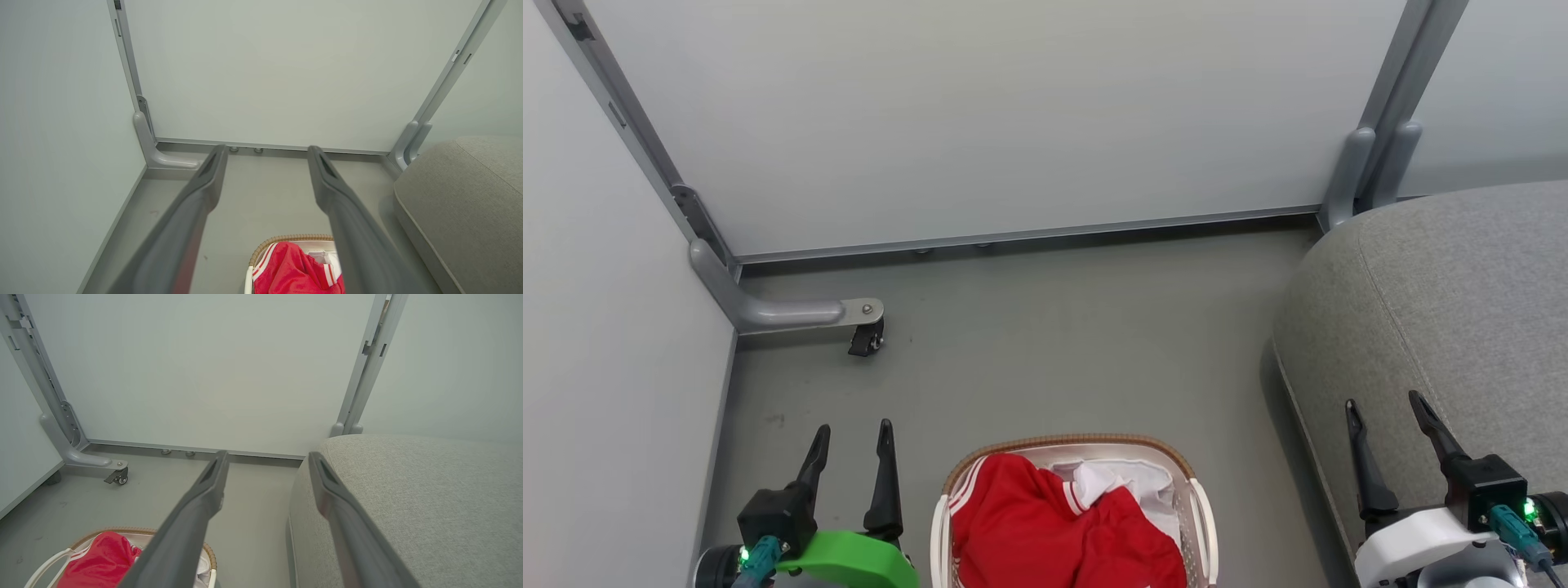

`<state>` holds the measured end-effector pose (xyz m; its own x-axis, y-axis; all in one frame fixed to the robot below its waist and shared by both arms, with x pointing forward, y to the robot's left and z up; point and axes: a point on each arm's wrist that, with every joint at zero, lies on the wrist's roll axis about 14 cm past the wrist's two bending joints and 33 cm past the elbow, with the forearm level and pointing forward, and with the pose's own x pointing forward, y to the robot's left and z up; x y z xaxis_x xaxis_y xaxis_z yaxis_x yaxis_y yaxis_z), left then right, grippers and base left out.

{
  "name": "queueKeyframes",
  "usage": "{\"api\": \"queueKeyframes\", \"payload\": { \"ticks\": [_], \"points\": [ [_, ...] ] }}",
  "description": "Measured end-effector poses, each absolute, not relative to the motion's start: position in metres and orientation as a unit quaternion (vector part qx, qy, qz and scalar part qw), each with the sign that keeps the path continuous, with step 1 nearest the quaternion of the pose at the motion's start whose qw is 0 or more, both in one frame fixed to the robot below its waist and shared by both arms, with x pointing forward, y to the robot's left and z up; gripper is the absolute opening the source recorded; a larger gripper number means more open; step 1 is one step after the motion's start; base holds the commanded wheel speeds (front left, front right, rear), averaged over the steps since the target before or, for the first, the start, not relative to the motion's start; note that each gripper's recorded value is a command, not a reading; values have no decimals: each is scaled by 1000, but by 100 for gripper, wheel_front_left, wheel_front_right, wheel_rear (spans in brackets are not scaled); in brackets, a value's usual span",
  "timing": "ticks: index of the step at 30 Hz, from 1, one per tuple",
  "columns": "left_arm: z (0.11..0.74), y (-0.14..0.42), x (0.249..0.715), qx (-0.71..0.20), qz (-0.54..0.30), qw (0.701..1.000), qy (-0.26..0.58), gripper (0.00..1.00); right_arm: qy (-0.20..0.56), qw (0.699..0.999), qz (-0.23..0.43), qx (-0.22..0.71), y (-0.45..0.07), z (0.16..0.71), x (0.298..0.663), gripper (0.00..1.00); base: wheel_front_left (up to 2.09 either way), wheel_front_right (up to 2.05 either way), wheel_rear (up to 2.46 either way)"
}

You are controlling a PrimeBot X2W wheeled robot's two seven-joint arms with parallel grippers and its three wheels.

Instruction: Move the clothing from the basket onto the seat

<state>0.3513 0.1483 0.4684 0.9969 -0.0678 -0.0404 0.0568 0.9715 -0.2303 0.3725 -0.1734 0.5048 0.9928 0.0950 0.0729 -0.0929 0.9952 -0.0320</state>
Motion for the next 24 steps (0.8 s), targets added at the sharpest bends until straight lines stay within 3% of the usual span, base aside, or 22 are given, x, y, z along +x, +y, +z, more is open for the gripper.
{"api": "queueKeyframes", "payload": {
  "ticks": [11, 18, 24],
  "points": [
    [464, 119, 364, -98, -82, 991, 35, 100, -38, 998, 39, -14, -178, 505, 383, 100, 0, 0, 0],
    [450, 70, 392, -71, -173, 981, 59, 100, -45, 998, 28, -22, -186, 506, 415, 100, 0, 0, 0],
    [406, 18, 401, -28, -277, 953, 117, 100, -51, 998, 24, -24, -189, 501, 448, 100, 0, 0, 0]
  ]
}}
